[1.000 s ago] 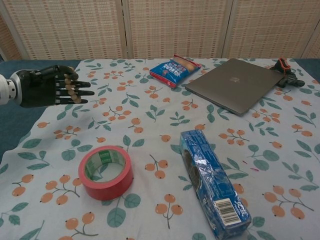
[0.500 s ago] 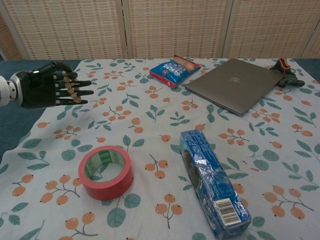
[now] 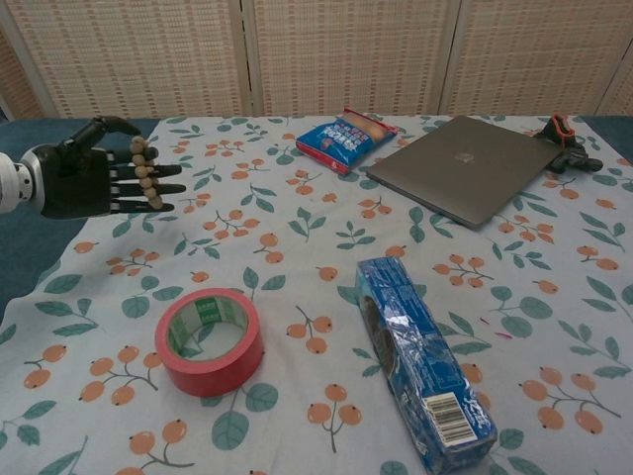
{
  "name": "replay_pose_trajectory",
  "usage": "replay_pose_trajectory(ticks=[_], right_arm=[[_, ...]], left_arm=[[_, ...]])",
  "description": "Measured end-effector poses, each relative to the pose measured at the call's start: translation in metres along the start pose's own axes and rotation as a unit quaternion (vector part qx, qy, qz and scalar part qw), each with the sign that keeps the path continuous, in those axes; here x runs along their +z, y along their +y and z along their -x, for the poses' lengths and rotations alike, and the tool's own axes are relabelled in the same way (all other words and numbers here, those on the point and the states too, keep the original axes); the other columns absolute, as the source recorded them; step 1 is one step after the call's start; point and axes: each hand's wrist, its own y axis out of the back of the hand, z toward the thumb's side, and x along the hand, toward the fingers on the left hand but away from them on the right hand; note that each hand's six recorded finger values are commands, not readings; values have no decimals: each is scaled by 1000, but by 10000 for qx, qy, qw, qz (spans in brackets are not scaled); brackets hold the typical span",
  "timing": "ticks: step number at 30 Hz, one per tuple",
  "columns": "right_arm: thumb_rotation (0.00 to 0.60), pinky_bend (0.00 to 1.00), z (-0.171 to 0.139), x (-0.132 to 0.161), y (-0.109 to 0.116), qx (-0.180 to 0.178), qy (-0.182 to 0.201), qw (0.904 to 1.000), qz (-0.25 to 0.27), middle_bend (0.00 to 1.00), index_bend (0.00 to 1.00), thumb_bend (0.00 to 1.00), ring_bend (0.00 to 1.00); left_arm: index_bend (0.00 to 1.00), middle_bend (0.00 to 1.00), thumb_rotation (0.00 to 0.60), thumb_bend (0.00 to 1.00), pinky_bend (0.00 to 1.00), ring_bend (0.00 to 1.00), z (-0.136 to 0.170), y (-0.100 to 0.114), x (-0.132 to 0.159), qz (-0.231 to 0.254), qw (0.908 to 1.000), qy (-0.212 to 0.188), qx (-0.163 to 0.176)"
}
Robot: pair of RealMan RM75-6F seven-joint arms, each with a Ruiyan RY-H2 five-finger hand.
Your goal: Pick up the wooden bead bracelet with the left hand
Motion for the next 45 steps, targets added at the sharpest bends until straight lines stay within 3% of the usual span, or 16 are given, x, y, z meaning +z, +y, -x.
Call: replay_pose_trajectory(ticks=[15,17,20,21,32,36,38,41,45], right_arm=[[600,0,-1,0,2,-46,-3,10000,13,0,0,236,0],[600,0,-1,-1,2,-56,-5,10000,12,0,0,245,0],[600,0,-1,-1,3,-66,-5,10000,19,0,0,262,0],[600,0,-1,-1,3,-70,-7,10000,23,0,0,265,0],[600,0,-2,-1,4,-70,-5,10000,45,0,0,269,0],[600,0,-2,-1,3,-63,0,10000,39,0,0,269,0],[600,0,-1,-1,3,-54,0,10000,36,0,0,269,0],[600,0,-1,-1,2,-43,0,10000,33,0,0,269,0],[600,0,-1,-1,2,-30,-3,10000,25,0,0,269,0]], left_arm=[[629,427,328,997,0,64,1,-5,1,21,9999,-13,-99],[628,427,380,1000,0,64,1,-8,1,50,9999,2,-164],[627,422,566,1000,0,59,2,-11,0,10,9997,35,-261],[626,418,592,1000,0,57,2,-12,0,-17,9996,48,-291],[595,388,600,1000,0,47,1,-14,-2,-582,9977,98,-343],[513,373,600,1000,0,43,1,-13,-2,-619,9977,42,-263],[462,372,600,936,0,42,2,-13,-2,-583,9980,1,-247],[387,367,600,686,0,37,3,-12,-2,-638,9977,-16,-221],[371,363,600,495,0,35,4,-11,-3,-679,9975,-28,-210]])
